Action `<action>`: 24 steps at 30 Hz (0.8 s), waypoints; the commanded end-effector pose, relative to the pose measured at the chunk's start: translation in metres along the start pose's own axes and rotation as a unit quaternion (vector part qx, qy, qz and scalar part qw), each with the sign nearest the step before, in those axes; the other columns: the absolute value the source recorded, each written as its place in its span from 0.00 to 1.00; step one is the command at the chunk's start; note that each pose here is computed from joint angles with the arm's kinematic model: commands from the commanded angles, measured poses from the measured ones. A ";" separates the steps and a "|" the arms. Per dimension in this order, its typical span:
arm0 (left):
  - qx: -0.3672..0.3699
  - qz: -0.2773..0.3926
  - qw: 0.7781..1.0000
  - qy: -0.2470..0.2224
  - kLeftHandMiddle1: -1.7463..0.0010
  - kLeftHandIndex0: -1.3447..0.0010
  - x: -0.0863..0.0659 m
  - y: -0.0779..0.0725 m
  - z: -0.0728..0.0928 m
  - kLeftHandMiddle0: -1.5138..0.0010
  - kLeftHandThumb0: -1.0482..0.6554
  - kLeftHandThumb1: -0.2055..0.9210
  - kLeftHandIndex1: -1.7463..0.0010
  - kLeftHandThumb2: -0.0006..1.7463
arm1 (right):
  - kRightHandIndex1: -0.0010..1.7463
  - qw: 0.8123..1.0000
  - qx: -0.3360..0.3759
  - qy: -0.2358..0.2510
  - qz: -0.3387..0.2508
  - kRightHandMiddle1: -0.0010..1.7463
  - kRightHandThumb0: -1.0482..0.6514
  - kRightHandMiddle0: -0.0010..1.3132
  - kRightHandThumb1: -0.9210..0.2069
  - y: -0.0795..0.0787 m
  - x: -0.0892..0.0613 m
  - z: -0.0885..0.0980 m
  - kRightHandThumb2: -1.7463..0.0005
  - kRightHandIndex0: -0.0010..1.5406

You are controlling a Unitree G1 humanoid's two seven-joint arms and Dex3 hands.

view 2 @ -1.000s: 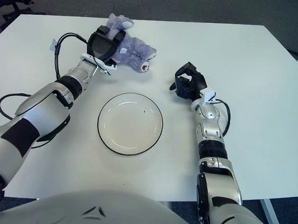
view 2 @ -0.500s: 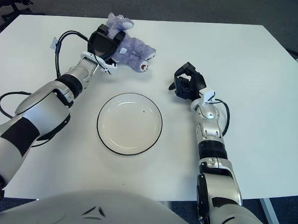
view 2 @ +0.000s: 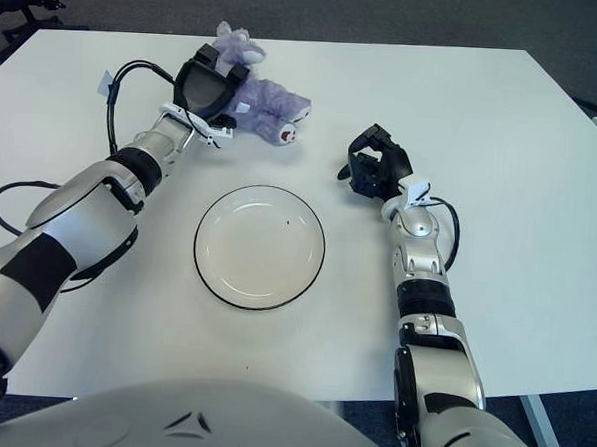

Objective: Put the doll into the plate.

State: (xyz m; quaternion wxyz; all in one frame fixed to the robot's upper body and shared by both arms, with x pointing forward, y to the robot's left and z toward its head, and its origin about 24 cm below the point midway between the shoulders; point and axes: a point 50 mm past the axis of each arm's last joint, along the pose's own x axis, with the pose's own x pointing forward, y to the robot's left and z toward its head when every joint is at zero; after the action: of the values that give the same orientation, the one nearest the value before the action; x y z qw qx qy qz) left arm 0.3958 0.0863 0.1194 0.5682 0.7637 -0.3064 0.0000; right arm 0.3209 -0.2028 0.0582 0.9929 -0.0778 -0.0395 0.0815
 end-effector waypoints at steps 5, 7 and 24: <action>0.003 -0.031 1.000 -0.005 0.00 0.52 -0.017 -0.017 -0.002 0.65 0.61 0.54 0.26 0.61 | 1.00 0.996 -0.002 0.081 0.021 1.00 0.38 0.32 0.31 0.009 -0.013 -0.030 0.44 0.62; 0.003 -0.031 1.000 -0.005 0.00 0.51 -0.017 -0.017 -0.002 0.65 0.61 0.53 0.26 0.62 | 1.00 0.996 -0.002 0.081 0.021 1.00 0.38 0.32 0.31 0.009 -0.013 -0.030 0.44 0.62; -0.012 0.002 1.000 -0.003 0.00 0.48 -0.021 -0.015 -0.008 0.63 0.61 0.49 0.27 0.65 | 1.00 0.996 -0.002 0.082 0.022 1.00 0.38 0.32 0.32 0.009 -0.013 -0.031 0.44 0.62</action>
State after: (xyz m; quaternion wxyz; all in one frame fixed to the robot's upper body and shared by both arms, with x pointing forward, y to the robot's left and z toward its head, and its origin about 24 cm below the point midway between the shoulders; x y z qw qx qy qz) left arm 0.3919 0.0965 0.1149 0.5751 0.7485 -0.3300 0.0080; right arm 0.3215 -0.2023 0.0582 0.9928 -0.0777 -0.0380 0.0824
